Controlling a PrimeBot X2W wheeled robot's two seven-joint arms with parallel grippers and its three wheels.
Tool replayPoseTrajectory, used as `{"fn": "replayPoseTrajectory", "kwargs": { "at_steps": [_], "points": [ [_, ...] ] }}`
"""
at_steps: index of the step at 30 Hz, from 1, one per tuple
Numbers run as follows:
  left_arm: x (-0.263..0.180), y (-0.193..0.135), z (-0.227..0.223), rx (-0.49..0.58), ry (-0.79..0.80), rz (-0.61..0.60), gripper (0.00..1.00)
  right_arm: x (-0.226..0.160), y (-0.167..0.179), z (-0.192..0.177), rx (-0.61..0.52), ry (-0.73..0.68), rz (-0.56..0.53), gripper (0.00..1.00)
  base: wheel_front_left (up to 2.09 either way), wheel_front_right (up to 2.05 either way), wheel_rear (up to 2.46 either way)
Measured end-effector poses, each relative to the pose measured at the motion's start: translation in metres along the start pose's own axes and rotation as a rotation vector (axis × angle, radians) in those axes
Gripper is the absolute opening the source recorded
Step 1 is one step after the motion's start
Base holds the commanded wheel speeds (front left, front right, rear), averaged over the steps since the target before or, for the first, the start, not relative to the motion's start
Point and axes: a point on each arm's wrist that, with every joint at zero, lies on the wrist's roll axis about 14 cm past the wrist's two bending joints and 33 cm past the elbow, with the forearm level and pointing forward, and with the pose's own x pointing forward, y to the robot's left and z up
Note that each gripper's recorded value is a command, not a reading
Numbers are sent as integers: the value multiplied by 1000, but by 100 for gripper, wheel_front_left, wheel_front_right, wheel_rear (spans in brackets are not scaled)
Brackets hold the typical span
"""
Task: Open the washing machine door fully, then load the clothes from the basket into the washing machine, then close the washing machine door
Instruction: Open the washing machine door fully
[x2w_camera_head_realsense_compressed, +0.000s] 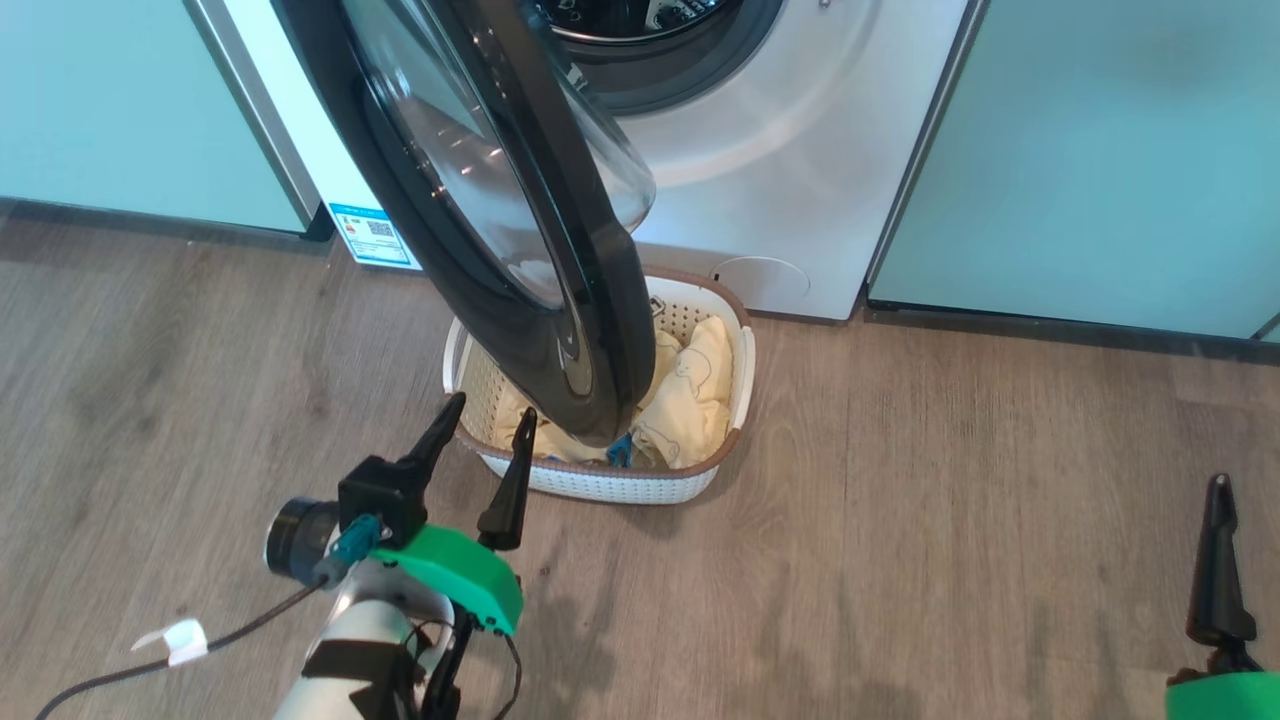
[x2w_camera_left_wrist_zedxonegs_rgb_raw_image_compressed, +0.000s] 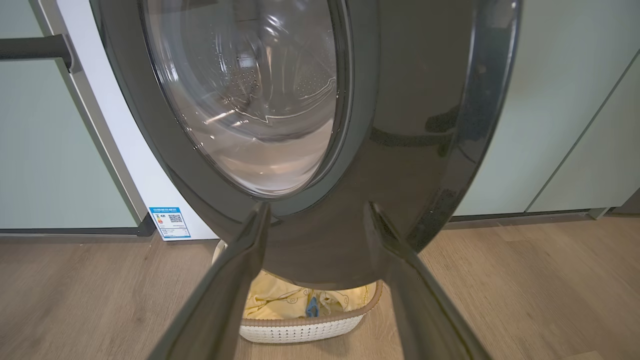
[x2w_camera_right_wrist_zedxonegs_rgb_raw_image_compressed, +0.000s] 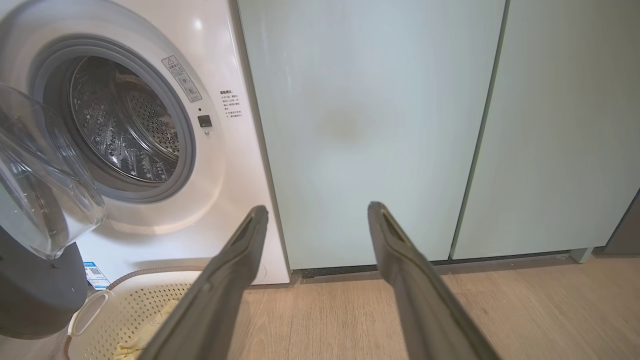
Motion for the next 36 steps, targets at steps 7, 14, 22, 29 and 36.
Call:
{"fn": "replayPoseTrajectory", "kwargs": {
  "at_steps": [7,14,22,29,36],
  "points": [
    [0,0,-1,-1,2,1,89,-1,-1,-2,0,8,-3,100,0,0,0],
    [0,3,-3,-2,7,9,0,-2,0,-4,3,13,-2,100,0,0,0],
    [4,9,2,1,-5,31,0,-1,2,-6,6,20,2,100,0,0,0],
    [17,30,36,32,-104,93,0,-2,2,-7,12,21,4,100,0,0,0],
    [26,52,120,123,-339,152,0,-2,2,-4,16,12,1,100,0,0,0]
  ]
}}
